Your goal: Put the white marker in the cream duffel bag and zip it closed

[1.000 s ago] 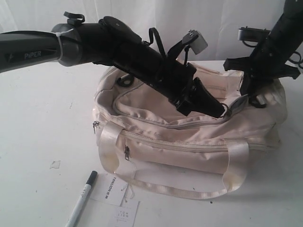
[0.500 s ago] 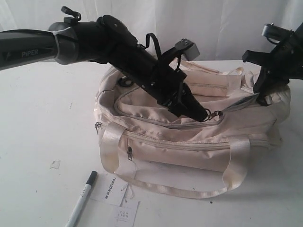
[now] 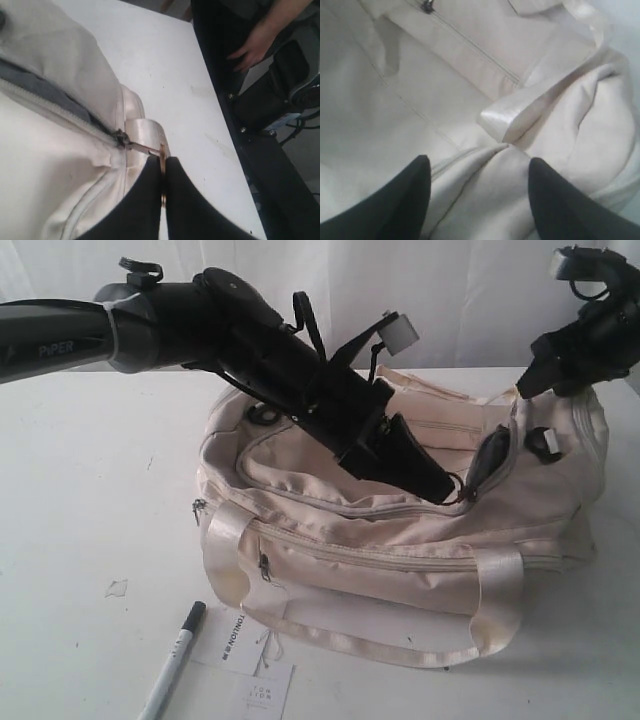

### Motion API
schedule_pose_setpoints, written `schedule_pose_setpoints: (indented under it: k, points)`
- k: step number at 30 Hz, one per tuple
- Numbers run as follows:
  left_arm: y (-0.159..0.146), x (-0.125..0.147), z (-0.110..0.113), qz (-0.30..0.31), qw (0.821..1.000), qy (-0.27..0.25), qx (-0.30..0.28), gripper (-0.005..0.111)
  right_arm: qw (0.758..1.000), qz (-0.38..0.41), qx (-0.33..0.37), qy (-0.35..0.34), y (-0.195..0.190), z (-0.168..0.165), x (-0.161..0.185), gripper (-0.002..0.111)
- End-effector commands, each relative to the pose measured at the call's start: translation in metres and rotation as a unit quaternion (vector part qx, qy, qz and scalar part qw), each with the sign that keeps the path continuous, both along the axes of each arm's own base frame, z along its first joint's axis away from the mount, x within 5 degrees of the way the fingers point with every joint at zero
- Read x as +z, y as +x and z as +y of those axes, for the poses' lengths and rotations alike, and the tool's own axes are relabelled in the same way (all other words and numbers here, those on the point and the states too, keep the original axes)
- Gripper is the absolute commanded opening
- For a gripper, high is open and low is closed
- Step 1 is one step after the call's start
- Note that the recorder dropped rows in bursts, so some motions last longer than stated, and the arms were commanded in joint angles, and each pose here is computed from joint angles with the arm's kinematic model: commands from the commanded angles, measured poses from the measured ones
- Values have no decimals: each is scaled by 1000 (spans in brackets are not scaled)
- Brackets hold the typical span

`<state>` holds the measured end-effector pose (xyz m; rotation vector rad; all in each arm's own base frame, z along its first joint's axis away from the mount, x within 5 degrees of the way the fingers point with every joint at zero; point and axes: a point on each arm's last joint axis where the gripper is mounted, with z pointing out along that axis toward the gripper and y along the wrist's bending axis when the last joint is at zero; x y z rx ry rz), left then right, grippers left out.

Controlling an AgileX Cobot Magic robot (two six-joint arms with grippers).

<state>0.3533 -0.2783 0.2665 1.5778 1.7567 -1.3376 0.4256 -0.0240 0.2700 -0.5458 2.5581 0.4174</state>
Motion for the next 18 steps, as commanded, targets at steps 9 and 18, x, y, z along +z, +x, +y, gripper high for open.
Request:
schedule_pose_setpoints:
  k: [9,18]
  points:
    - [-2,10,-2,0,1000,-31,7,0,951,-139,277,-11,-40,30,46,54]
    - [-1,11,-3,2,999,-38,14,0,872,-126,469,-66,-86,75,10,54]
